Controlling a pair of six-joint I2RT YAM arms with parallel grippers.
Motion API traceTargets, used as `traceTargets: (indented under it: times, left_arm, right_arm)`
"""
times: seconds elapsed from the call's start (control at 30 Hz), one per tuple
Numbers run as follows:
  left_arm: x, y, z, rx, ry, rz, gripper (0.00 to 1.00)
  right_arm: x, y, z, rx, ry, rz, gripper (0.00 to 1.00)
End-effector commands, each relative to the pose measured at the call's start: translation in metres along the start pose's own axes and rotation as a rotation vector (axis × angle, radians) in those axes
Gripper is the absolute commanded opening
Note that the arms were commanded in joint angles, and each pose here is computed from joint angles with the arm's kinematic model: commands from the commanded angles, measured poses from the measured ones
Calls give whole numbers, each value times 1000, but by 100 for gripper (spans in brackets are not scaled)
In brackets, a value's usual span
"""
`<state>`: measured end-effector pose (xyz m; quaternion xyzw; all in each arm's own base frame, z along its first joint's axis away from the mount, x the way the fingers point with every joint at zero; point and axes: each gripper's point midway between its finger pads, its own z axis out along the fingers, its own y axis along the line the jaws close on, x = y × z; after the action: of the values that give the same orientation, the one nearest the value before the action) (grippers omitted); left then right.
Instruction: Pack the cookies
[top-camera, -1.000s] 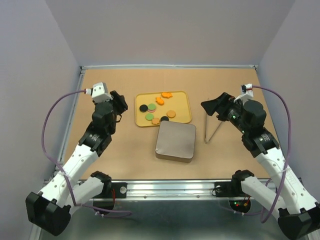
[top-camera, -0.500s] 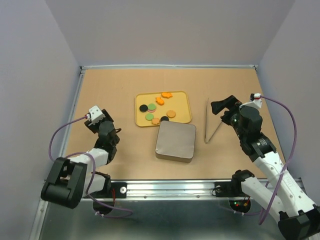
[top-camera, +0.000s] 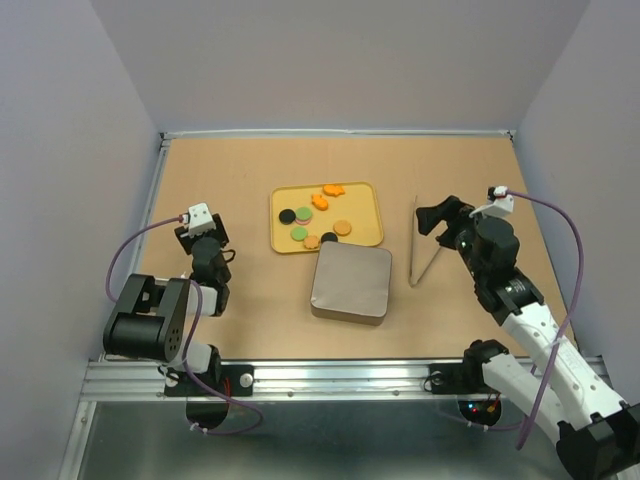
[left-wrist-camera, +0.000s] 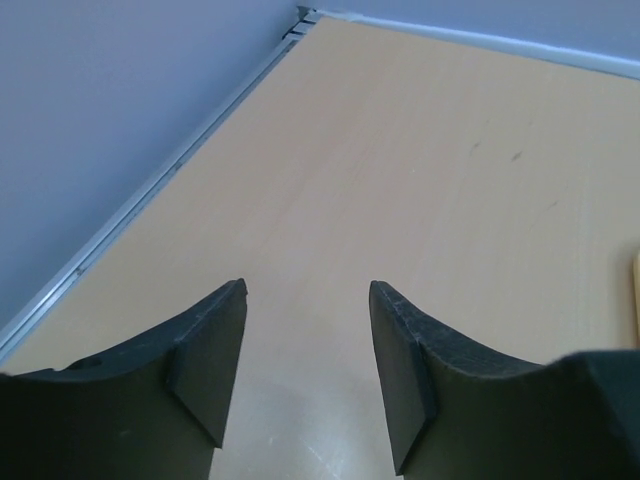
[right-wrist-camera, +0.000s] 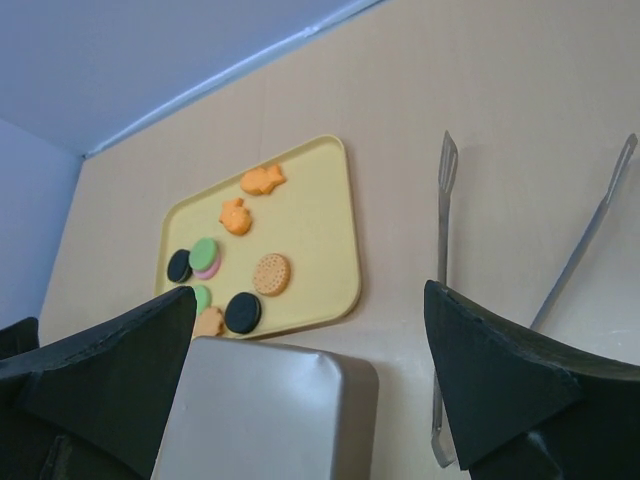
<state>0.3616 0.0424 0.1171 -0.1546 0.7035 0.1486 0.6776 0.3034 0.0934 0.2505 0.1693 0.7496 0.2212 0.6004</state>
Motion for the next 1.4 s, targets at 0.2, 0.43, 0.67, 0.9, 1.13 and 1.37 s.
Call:
traceTargets:
  times: [0.2, 0.43, 0.67, 0.9, 1.13, 1.37]
  left_arm:
    - [-56, -12, 3, 94, -216, -121, 99]
    - [-60, -9, 0, 83, -253, -120, 99]
    - [-58, -12, 1, 89, -238, -117, 99]
    - [-59, -12, 1, 89, -239, -117, 99]
    - [-59, -11, 1, 88, -239, -118, 99]
    - [-59, -11, 1, 88, -239, -118, 99]
  right_arm:
    - [8, -60, 37, 239, -100, -224, 100]
    - [9, -147, 54, 652, -195, -424, 100]
    - [34, -171, 51, 528, -389, -432, 100]
    - [36, -180, 65, 489, -371, -433, 100]
    - [45, -176, 78, 317, -328, -431, 100]
    - [52, -180, 78, 326, -285, -427, 100]
